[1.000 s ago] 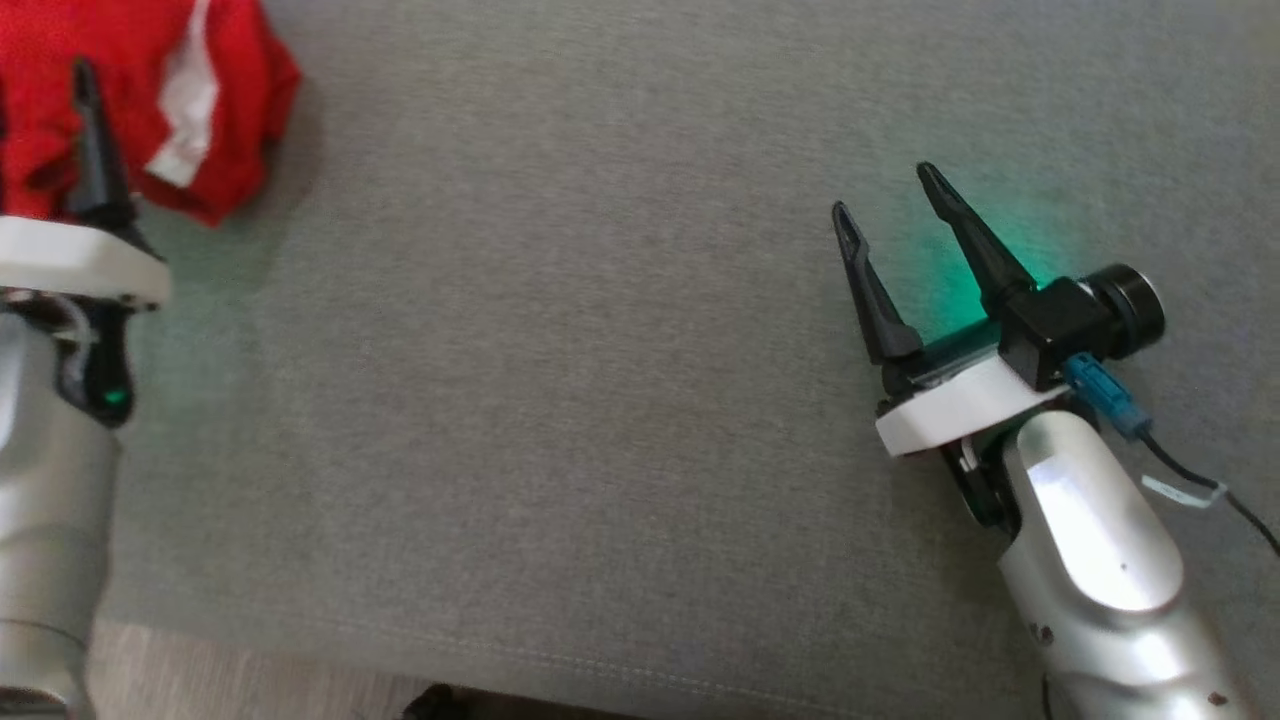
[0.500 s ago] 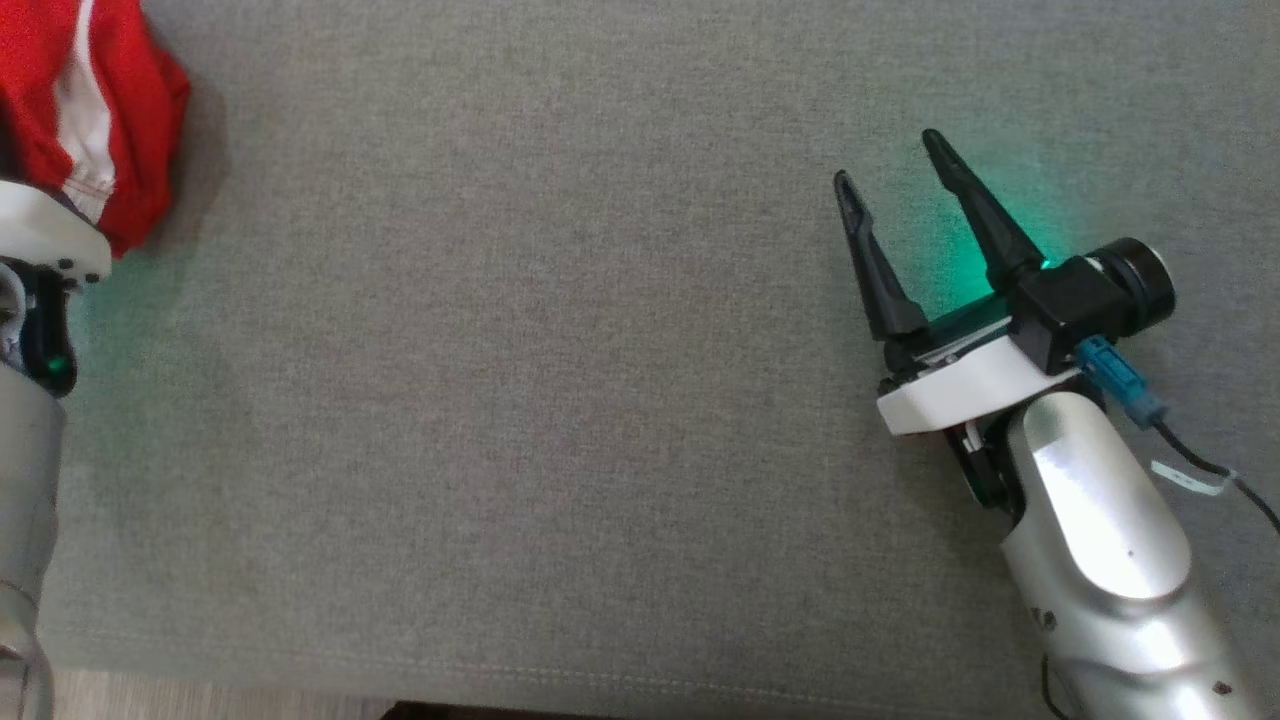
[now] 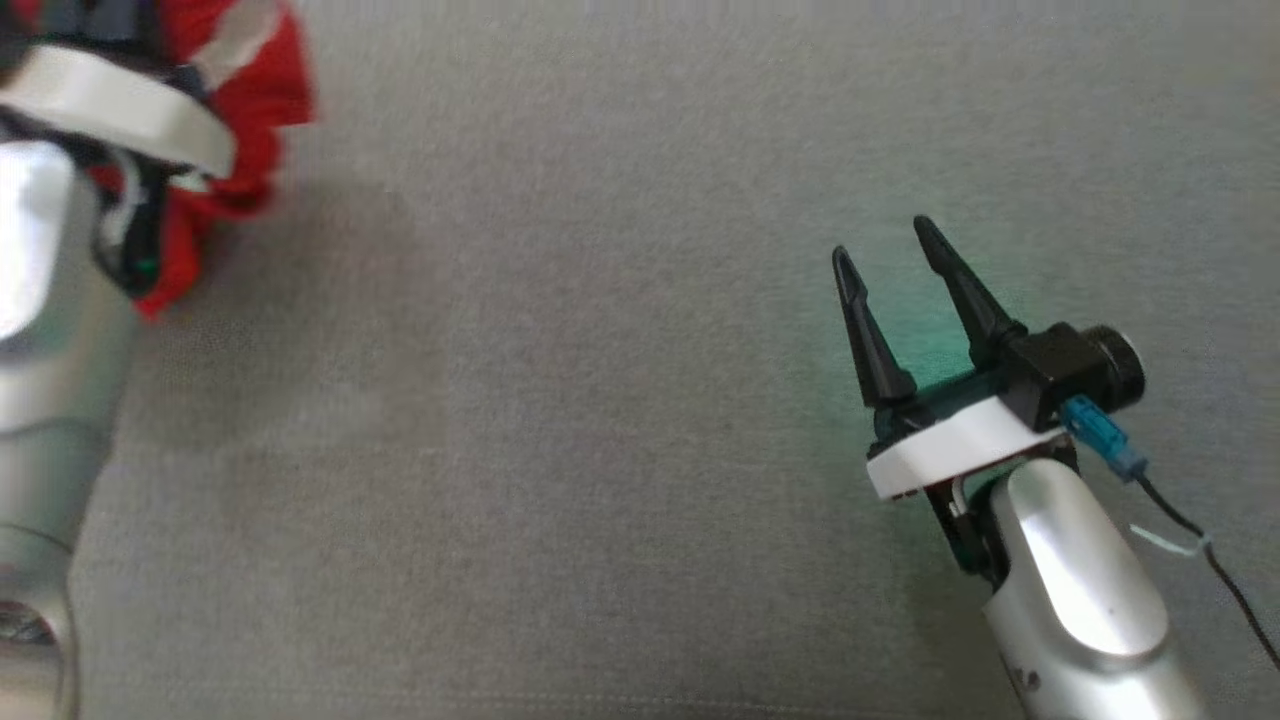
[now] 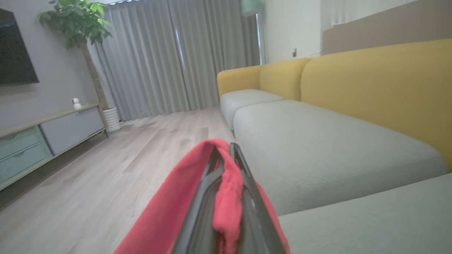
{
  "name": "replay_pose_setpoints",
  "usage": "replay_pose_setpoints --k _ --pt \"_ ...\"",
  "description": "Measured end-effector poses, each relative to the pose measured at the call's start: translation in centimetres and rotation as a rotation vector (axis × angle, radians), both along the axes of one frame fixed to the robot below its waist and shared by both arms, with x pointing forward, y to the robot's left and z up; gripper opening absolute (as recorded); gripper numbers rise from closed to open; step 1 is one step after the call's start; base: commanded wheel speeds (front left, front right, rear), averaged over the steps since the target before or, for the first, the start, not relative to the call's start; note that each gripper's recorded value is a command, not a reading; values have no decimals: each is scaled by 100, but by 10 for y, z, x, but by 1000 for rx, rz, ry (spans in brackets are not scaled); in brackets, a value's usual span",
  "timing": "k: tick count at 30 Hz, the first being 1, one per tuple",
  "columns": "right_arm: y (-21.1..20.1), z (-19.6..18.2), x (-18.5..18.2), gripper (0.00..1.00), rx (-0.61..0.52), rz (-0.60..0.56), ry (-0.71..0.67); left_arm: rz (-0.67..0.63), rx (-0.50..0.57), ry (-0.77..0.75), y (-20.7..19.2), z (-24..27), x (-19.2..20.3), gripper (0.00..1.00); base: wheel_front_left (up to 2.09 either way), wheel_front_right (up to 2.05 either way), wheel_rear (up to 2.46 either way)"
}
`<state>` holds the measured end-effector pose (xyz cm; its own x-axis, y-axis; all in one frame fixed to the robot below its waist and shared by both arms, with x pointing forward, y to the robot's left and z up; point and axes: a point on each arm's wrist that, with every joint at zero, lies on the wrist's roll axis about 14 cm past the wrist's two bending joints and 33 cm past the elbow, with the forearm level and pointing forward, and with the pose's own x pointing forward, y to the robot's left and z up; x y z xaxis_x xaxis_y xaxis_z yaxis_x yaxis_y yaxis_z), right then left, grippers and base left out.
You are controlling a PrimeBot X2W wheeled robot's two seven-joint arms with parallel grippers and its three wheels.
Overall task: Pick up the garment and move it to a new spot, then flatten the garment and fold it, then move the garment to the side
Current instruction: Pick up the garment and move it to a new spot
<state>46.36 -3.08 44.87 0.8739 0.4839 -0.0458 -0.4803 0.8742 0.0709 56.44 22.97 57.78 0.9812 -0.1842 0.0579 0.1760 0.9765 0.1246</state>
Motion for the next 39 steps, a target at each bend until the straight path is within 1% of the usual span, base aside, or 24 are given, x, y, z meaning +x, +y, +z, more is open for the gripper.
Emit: replay_pose_setpoints --k 2,7,10,13,16,18,20,22,23,24,25,28,30,32,37,38,39 --pt "-9 8 -6 100 0 -23 -11 -80 -10 -49 -32 19 -2 0 0 0 0" --pt "-39 21 -23 100 -11 -101 -29 -323 -119 -131 -136 54 -17 0 0 0 0" --pt "-59 27 -34 100 -5 -157 -33 -473 -200 -146 -199 64 -38 0 0 0 0" --pt "-77 33 -45 100 -5 -207 -43 -611 -269 -127 -256 65 -68 0 0 0 0" --pt "-91 37 -55 100 -9 -248 -52 -704 -334 -88 -296 57 -96 0 0 0 0" --pt "-99 39 -61 100 -9 -270 -53 -728 -354 -46 -309 44 -109 0 0 0 0" --pt "-104 40 -66 100 -9 -287 -57 -727 -361 9 -313 24 -118 0 0 0 0" --pt "-107 40 -69 100 -8 -297 -55 -690 -365 61 -307 2 -122 0 0 0 0" --pt "-108 39 -70 100 -8 -299 -53 -659 -361 83 -301 -9 -122 4 0 0 0" --pt "-108 39 -69 100 -7 -300 -51 -622 -357 101 -292 -20 -121 41 0 0 0" --pt "-107 39 -68 100 -5 -299 -52 -579 -351 122 -282 -32 -120 100 0 0 0" --pt "-103 40 -66 100 -2 -286 -55 -425 -330 176 -240 -66 -118 100 0 0 0" --pt "-100 41 -64 100 3 -279 -58 -312 -296 198 -208 -86 -120 100 0 0 0" --pt "-95 43 -62 100 6 -268 -63 -210 -297 219 -178 -100 -124 100 0 0 0" --pt "-85 44 -65 100 14 -244 -65 -22 -254 190 -123 -108 -141 100 0 0 0" --pt "-84 43 -67 100 15 -239 -62 4 -244 185 -115 -109 -146 100 0 0 0" --pt "-84 43 -67 100 15 -239 -62 4 -244 185 -115 -109 -146 100 0 0 0"
